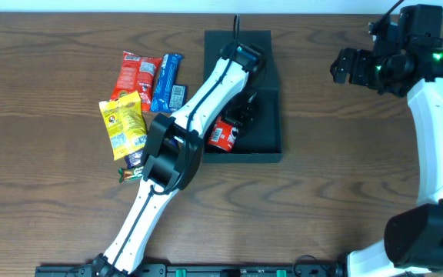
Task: Pack container
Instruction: 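Set the Pringles can upright in the box's front corner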
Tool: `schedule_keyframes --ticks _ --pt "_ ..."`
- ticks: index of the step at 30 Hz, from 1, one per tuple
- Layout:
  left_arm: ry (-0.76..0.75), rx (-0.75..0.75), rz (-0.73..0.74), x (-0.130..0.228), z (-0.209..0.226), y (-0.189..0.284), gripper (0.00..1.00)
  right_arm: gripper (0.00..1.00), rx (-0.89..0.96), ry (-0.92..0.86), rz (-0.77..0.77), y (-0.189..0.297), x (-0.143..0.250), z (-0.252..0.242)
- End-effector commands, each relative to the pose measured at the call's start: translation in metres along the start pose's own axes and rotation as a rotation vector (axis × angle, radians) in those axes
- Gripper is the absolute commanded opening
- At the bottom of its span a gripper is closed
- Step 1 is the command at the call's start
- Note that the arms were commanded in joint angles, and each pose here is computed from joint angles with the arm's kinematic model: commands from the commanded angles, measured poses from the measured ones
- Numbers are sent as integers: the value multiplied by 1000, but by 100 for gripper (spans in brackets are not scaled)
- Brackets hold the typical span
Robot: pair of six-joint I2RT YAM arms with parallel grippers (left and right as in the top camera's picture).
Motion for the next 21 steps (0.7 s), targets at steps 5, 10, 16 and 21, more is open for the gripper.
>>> schedule_keyframes --ticks 5,10,16,21 --pt "51 -36 -138 -11 2 44 84 99 -16 30 -14 7 1 6" --pt "95 -41 -188 -12 1 61 78 99 -16 30 -14 7 1 6" --pt "118 34 -199 -10 -10 68 5 99 -16 30 -14 7 1 6" --pt "94 79 -179 -10 -25 65 6 99 -16 30 -15 7 0 6"
Point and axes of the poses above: each gripper's point midway between its finger pads, its own y axis back along the fingers, its own z axis along the line the jaws close on, x = y × z, the point moved 7 cm from there along y, back along the fingers, and after that the axes turned 15 degrees about -y, right-handed, at the moved point
